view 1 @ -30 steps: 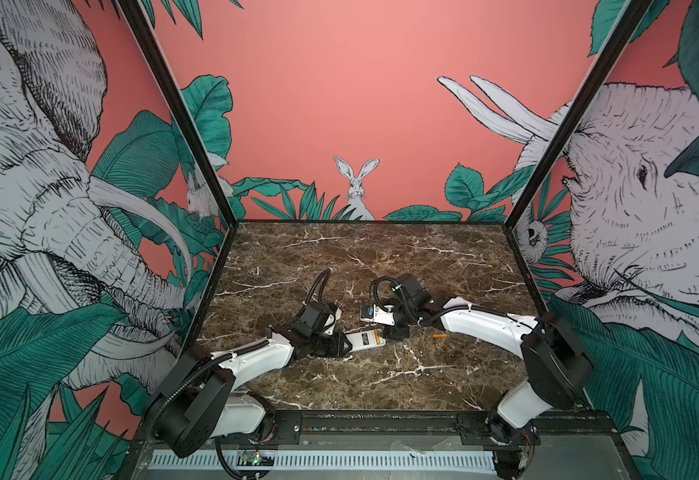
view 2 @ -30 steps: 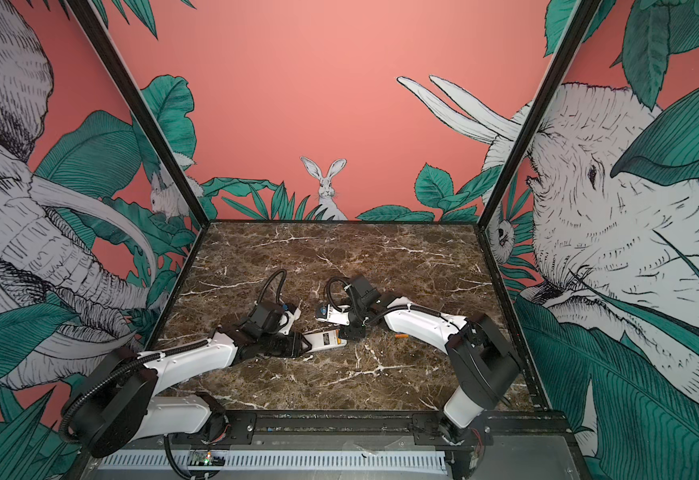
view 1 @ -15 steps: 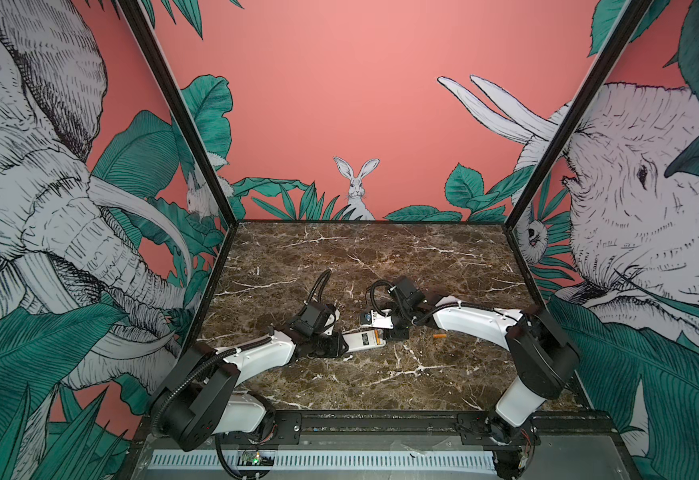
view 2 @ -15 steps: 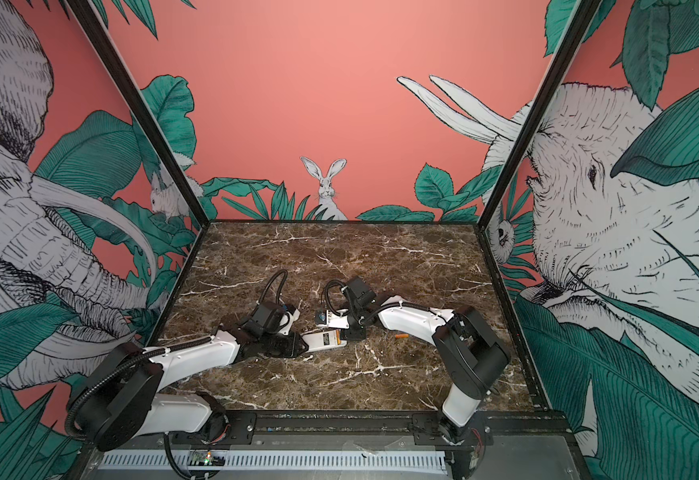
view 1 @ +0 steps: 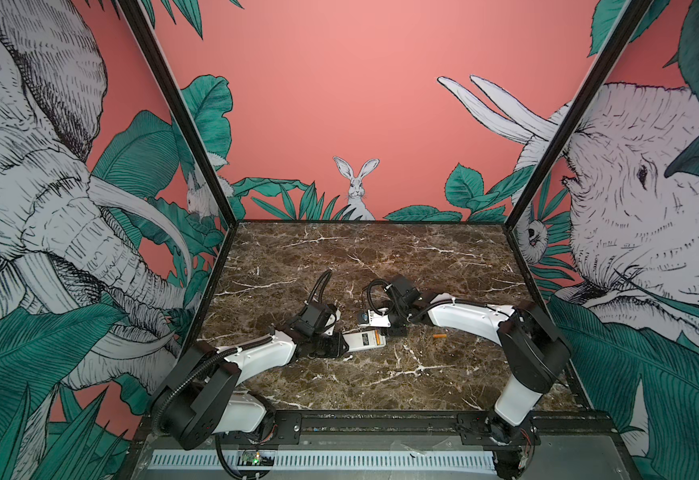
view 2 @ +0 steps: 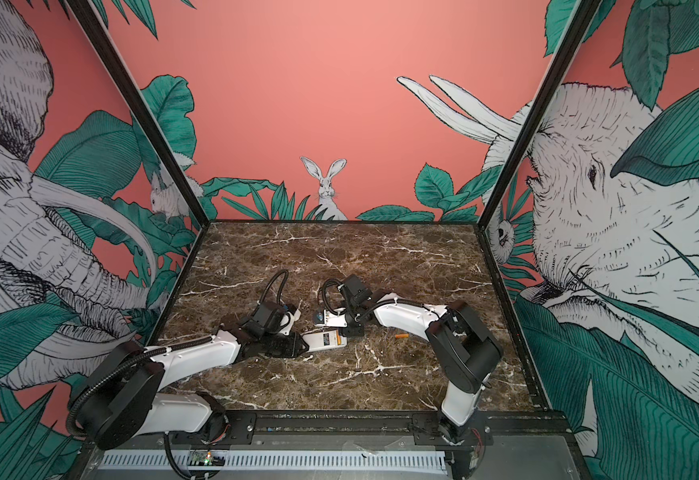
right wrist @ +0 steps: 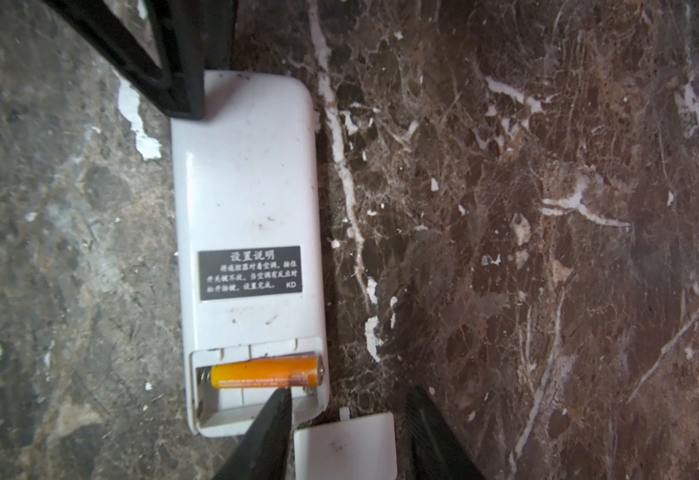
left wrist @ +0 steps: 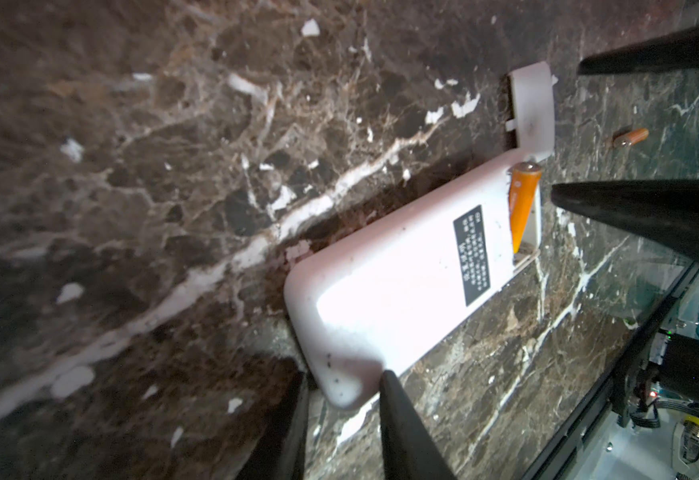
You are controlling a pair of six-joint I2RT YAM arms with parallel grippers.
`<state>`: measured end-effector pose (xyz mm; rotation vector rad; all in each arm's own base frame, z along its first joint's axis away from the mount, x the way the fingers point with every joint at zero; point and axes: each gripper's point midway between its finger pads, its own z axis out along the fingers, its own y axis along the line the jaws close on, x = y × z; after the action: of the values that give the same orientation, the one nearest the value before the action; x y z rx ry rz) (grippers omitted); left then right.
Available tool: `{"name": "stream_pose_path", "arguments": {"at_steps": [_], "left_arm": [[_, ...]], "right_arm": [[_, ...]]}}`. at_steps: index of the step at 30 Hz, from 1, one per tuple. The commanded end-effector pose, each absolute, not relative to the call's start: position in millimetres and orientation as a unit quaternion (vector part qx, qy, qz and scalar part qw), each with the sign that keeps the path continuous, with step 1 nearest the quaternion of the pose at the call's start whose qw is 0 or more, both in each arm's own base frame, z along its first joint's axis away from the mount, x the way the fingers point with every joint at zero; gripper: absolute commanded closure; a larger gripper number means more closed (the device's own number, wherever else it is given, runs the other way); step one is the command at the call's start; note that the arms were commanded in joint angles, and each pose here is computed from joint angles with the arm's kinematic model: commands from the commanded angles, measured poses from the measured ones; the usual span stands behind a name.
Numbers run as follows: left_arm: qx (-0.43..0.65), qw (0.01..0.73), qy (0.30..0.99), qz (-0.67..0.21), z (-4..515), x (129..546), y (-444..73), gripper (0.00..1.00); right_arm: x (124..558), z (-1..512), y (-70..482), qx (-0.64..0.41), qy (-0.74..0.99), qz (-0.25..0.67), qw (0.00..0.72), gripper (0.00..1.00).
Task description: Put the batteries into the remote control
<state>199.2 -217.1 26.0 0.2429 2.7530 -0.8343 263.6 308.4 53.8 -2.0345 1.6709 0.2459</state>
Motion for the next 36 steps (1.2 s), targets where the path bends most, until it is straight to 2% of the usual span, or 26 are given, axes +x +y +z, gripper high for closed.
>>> {"name": "stream_pose_path", "arguments": {"at_steps": [1, 17, 36], "left_arm": [[0.078, 0.129, 0.949, -0.278, 25, 203, -215, 0.70], [0.074, 0.130, 0.947, -0.283, 26, 204, -216, 0.71], [0.069, 0.127, 0.947, -0.287, 22, 204, -216, 0.72]], "right_arm": [[257, 50, 312, -0.757, 0.602, 0.095, 0.235, 0.58], [248, 39, 311, -0.767, 0.599, 0.098, 0.208, 0.70], [232, 26, 312, -0.779, 0.592, 0.104, 0.177, 0.78]]}}
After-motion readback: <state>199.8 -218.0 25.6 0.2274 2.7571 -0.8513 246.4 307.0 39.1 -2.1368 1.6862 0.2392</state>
